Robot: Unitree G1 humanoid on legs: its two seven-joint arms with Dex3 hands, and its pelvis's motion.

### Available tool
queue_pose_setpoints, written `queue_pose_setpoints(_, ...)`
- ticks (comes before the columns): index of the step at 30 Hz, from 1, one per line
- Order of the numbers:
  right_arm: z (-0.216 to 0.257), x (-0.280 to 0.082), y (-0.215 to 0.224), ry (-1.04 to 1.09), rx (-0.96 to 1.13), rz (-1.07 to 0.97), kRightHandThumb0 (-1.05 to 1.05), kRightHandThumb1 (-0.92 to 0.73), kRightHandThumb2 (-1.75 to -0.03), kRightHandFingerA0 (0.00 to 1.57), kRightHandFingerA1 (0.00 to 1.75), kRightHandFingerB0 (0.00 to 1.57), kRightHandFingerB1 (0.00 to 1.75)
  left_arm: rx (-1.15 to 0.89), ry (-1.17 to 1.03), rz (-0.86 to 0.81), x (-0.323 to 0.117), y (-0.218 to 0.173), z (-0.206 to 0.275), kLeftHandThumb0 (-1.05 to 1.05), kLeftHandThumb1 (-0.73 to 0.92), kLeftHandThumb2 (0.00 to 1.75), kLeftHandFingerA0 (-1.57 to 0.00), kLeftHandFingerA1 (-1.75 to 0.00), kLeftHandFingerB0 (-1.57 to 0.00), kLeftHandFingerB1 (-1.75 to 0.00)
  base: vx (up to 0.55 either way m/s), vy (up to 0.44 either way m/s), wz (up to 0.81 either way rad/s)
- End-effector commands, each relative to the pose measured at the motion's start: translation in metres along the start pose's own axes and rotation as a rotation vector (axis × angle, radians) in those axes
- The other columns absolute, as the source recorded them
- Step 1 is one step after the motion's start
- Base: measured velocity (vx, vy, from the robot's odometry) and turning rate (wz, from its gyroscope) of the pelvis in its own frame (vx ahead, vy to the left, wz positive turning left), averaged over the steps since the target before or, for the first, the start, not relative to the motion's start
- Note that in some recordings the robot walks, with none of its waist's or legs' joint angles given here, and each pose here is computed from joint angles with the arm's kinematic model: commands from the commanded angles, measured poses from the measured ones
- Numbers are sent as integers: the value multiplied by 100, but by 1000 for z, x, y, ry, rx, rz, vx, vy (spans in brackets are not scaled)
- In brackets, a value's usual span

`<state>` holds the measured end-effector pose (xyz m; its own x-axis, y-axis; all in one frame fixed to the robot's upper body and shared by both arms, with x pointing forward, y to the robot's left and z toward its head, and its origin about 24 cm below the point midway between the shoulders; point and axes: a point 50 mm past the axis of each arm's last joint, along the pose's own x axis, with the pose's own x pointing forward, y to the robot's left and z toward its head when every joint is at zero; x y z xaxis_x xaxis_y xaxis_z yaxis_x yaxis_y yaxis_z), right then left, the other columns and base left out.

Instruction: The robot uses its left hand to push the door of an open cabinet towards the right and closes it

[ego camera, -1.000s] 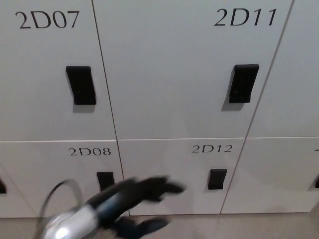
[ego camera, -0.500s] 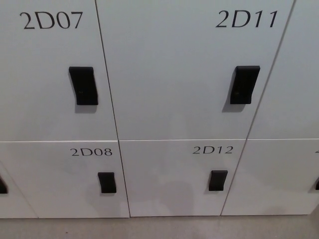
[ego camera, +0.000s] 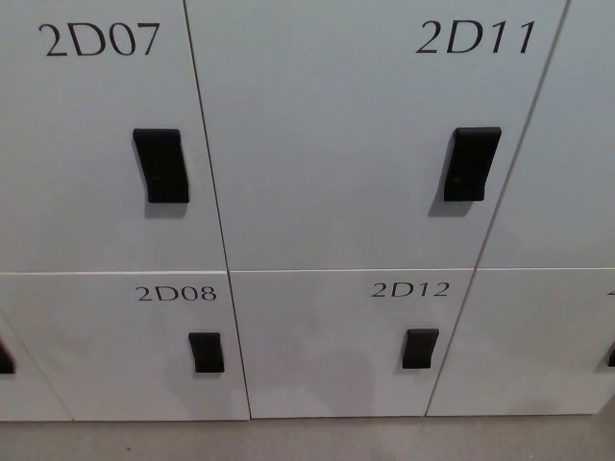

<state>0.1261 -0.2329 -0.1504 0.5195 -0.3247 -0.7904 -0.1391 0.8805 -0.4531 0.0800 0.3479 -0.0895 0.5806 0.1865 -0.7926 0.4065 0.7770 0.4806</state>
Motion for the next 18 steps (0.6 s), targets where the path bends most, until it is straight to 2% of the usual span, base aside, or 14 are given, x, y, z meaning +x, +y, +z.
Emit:
queue_pose_setpoints(1, -6, 0, -14, -22, -16, -6, -37, -75, -62, 54, 40, 51, 39, -249, 69, 239, -2, 22, -20, -81, 74, 81, -39, -49, -32, -42, 0, 0, 0)
queue_pose_setpoints(2, -6, 0, -14, -23, -16, -6, -37, -75, -62, 54, 40, 51, 39, -260, 75, 241, -1, 22, -21, -81, 74, 81, -39, -49, -32, -42, 0, 0, 0)
queue_pose_setpoints(3, -6, 0, -14, -24, -13, -8, -36, -74, -62, 56, 41, 52, 39, -256, 86, 248, -1, 22, -21, -77, 88, 67, -42, -43, -35, -35, 0, 0, 0)
queue_pose_setpoints(5, -6, 0, -14, -23, -6, -11, -36, -74, -62, 56, 41, 52, 39, -235, 97, 257, 0, 22, -22, -77, 88, 67, -42, -43, -35, -35, 0, 0, 0)
queue_pose_setpoints(6, -6, 0, -14, -25, -6, -8, -38, -73, -62, 53, 40, 50, 38, -241, 94, 246, 0, 22, -22, -78, 75, 78, -37, -46, -28, -39, 0, 0, 0)
queue_pose_setpoints(8, -6, 0, -15, -30, -10, -8, -36, -73, -61, 53, 40, 50, 39, -247, 96, 236, 0, 20, -22, -80, 74, 80, -39, -47, -31, -41, 0, 0, 0)
queue_pose_setpoints(9, -5, 1, -15, -32, -15, -9, -37, -74, -62, 56, 41, 50, 38, -256, 97, 234, 0, 18, -23, -72, 85, 66, -45, -44, -38, -36, 0, 0, 0)
queue_pose_setpoints(13, -5, 1, -15, -26, -16, -8, -35, -75, -62, 55, 40, 49, 38, -256, 89, 236, 0, 18, -22, -70, 86, 66, -42, -45, -35, -36, 0, 0, 0)
queue_pose_setpoints(14, -1, 2, -19, -35, -20, -14, -35, -75, -62, 55, 40, 50, 38, -271, 85, 232, 3, 16, -20, -76, 72, 77, -39, -48, -32, -41, 0, 0, 0)
queue_pose_setpoints(15, 3, 4, -21, -43, -22, -17, -34, -75, -62, 55, 40, 51, 38, -276, 79, 231, 5, 16, -17, -70, 85, 66, -38, -44, -33, -35, 0, 0, 0)
queue_pose_setpoints(18, 1, 3, -22, -45, -23, -15, -35, -75, -62, 55, 41, 52, 39, -272, 81, 226, 4, 14, -18, -68, 85, 66, -40, -43, -33, -36, 0, 0, 0)
